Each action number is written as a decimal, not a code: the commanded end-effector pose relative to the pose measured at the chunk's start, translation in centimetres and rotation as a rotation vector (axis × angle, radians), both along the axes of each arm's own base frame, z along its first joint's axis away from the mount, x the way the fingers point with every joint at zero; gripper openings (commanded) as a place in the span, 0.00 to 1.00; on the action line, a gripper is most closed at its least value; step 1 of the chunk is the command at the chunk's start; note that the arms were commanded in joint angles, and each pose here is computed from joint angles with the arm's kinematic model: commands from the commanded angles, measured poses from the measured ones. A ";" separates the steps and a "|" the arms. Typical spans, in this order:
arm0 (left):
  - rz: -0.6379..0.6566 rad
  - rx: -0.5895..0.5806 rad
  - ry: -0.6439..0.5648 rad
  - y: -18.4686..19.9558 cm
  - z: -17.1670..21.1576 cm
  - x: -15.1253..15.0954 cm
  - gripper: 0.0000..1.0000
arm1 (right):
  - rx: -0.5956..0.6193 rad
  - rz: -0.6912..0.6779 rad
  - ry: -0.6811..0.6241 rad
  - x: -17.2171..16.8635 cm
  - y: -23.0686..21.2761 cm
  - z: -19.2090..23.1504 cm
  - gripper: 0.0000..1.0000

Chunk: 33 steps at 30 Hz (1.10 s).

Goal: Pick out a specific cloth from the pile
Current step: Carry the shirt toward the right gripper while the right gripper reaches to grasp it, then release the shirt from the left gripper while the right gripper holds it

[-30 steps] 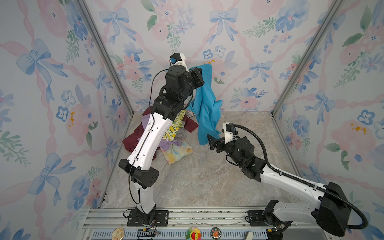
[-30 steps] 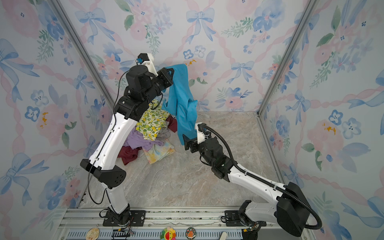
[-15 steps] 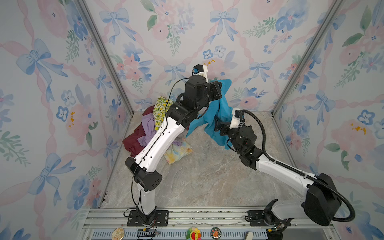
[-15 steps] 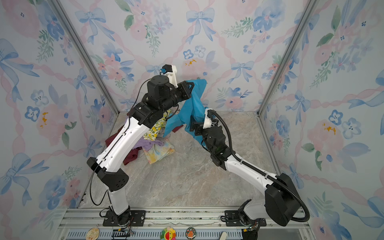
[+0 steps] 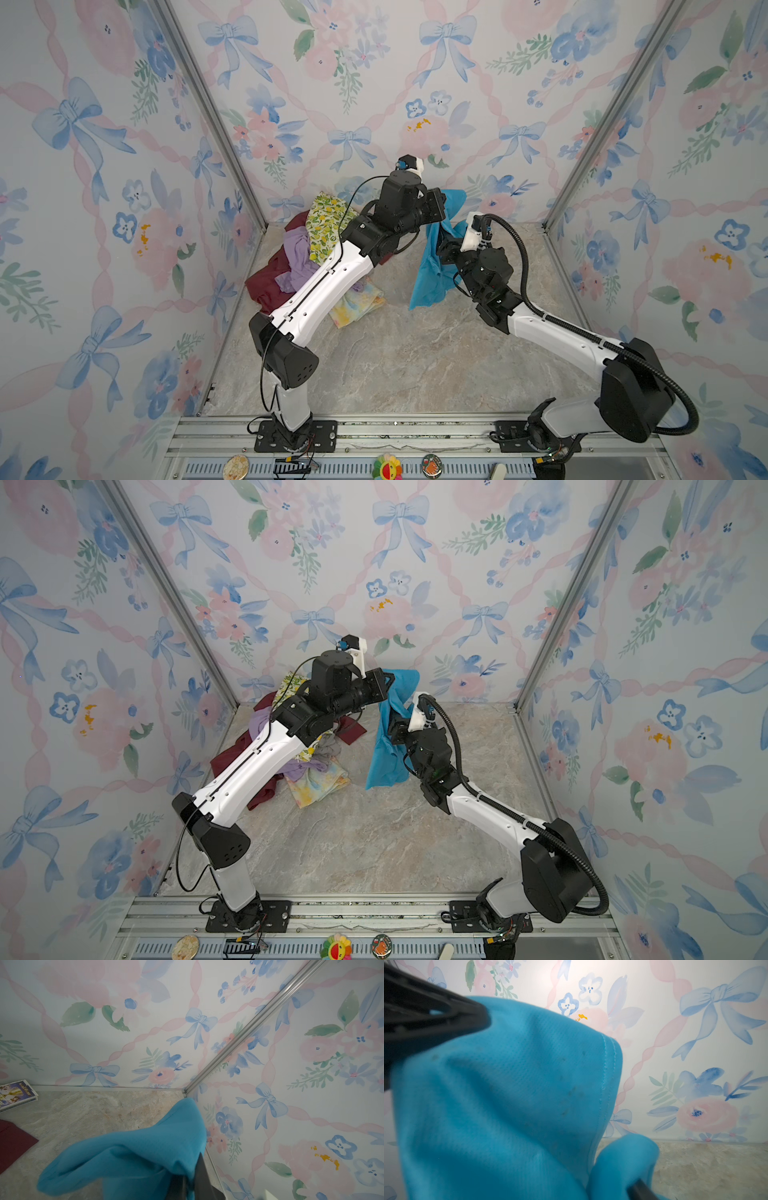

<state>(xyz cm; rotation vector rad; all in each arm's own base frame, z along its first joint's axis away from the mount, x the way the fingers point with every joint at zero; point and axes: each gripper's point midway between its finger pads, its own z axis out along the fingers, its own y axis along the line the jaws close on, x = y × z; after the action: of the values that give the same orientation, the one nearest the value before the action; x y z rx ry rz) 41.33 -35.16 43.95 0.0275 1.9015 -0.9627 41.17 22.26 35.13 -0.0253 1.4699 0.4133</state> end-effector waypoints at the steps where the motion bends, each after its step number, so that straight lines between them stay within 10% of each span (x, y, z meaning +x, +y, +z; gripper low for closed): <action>1: -0.054 -0.030 -0.076 0.5 2.9 -1.8 0.00 | 0.049 0.020 -0.075 0.1 0.0 3.1 0.46; 7: -0.094 0.000 -0.054 1.2 1.3 -2.1 0.00 | 0.038 0.031 -0.051 0.6 -0.3 3.4 0.07; 20: -0.103 0.139 -0.030 4.4 -4.4 -1.7 0.00 | 0.025 0.058 -0.022 0.0 -1.9 6.6 0.00; 33: -0.225 0.263 -0.113 4.3 -6.4 -4.2 0.63 | -0.059 0.017 -0.020 -1.9 -7.0 11.3 0.00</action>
<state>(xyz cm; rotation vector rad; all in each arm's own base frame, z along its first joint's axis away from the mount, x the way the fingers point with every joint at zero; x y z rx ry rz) 38.57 -31.20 36.12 0.3473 1.9974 -0.8408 40.61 17.03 43.48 -0.0823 1.5038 0.4048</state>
